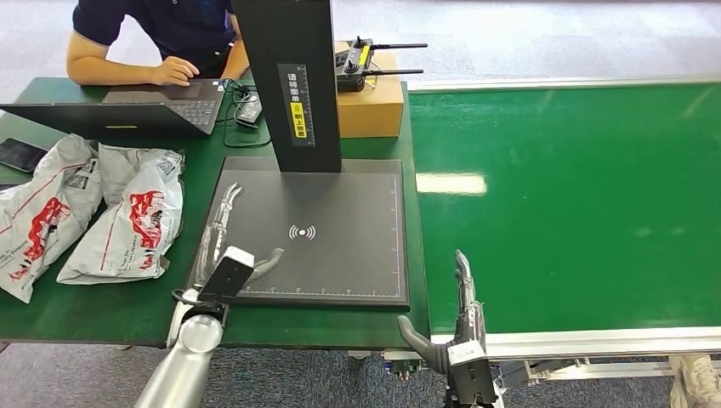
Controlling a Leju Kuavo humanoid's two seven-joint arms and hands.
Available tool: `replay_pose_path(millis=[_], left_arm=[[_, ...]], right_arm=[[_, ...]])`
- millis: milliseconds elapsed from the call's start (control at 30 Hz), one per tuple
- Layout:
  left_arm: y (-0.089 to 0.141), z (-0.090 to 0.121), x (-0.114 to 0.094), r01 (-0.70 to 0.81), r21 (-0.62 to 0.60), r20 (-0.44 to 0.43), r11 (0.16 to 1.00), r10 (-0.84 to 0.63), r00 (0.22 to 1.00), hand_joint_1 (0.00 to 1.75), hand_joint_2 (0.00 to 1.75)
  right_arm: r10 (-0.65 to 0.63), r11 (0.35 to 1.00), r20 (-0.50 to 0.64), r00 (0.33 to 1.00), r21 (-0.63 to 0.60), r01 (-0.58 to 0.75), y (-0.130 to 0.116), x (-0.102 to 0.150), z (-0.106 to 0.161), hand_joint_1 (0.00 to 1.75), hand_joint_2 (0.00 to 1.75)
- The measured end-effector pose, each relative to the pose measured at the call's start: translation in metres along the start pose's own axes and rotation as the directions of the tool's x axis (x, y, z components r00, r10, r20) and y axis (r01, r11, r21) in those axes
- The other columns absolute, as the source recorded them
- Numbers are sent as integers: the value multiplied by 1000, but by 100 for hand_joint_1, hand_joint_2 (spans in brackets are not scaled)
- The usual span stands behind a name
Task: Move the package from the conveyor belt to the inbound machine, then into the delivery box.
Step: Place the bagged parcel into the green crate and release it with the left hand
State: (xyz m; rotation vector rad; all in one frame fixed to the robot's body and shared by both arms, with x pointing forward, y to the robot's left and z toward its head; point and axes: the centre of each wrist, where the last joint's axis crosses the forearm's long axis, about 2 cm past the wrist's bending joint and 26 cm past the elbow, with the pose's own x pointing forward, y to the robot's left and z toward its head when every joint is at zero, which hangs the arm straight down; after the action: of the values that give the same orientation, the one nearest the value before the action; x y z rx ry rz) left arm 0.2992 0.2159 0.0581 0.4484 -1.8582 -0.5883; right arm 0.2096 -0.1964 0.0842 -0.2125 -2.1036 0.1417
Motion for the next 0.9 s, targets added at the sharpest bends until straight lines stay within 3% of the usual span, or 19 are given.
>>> replay_pose_path(millis=[200, 667, 900], left_arm=[[-18, 18, 11, -128, -13, 0, 992, 128, 992, 0, 175], [-30, 30, 29, -231, 39, 36, 972, 230, 973, 0, 175], [-37, 43, 31, -307, 82, 26, 948, 305, 952, 0, 175]], right_arm=[[23, 999, 14, 1000, 43, -23, 8, -7, -11, 0, 175], [-10, 997, 43, 999, 77, 6, 24, -15, -38, 0, 175], [-88, 994, 34, 996, 62, 86, 26, -14, -42, 0, 175]])
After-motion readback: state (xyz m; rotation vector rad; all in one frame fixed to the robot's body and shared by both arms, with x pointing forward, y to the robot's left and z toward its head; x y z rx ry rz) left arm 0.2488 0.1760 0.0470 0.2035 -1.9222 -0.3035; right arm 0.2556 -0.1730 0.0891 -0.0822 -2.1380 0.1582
